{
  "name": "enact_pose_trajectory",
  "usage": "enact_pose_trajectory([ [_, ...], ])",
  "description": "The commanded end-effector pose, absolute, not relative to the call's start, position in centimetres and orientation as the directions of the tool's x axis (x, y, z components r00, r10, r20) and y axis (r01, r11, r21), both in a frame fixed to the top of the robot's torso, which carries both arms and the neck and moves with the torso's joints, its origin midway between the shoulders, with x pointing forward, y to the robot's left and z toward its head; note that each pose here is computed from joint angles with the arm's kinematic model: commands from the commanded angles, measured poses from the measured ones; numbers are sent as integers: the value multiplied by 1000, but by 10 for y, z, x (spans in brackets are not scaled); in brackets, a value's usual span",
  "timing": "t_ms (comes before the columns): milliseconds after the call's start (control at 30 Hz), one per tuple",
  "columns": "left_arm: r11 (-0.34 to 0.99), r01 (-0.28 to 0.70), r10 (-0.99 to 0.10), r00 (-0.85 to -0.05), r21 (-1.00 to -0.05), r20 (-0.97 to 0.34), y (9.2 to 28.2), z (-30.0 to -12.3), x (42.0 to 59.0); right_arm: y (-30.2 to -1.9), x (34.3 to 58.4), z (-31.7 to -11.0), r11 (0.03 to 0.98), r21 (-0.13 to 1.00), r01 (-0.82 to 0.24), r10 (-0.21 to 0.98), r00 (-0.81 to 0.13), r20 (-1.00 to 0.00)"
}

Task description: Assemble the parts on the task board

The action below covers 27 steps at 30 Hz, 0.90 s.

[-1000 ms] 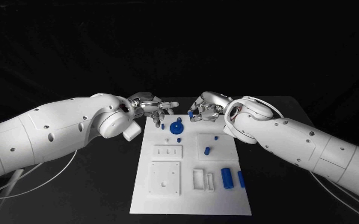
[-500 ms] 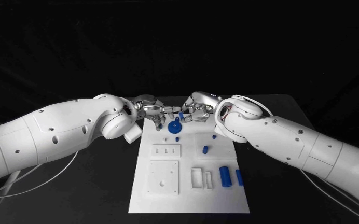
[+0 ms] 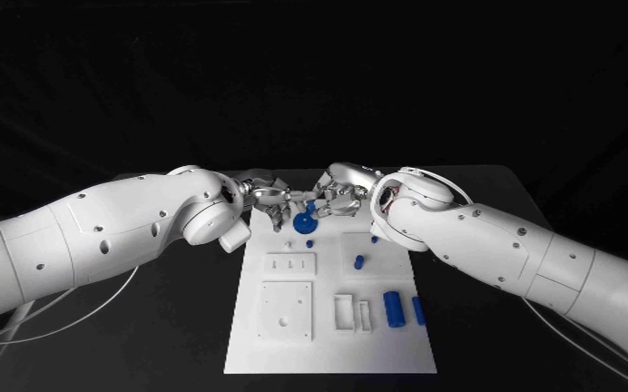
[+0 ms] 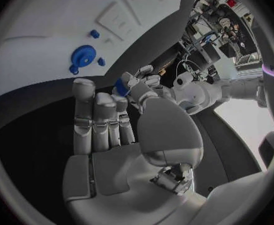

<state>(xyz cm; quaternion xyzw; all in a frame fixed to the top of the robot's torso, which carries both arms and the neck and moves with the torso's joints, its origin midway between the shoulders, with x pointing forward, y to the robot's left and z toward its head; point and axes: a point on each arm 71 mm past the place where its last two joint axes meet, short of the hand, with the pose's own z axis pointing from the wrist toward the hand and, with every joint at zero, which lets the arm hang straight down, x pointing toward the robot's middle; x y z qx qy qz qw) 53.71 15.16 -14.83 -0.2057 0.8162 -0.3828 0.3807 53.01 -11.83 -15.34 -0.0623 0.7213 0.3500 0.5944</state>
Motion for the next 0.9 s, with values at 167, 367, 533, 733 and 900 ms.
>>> enact_pose_trajectory([
  [167, 646, -66, -619, -628, -760, -472, 150, -153, 537, -116, 528, -154, 751, 421, -508, 305, -299, -904],
  [367, 653, -77, -617, -631, -753, -471, 150, -155, 537, -115, 528, -154, 751, 421, -508, 303, -302, -904],
  [533, 655, -80, -617, -632, -752, -470, 149, -156, 537, -114, 528, -154, 751, 422, -508, 300, -306, -903],
  [733, 652, -81, -620, -629, -754, -469, 148, -156, 537, -111, 528, -156, 751, 422, -508, 295, -313, -903],
  [900, 653, -81, -618, -631, -753, -469, 147, -156, 537, -109, 527, -157, 749, 421, -511, 289, -319, -902],
])
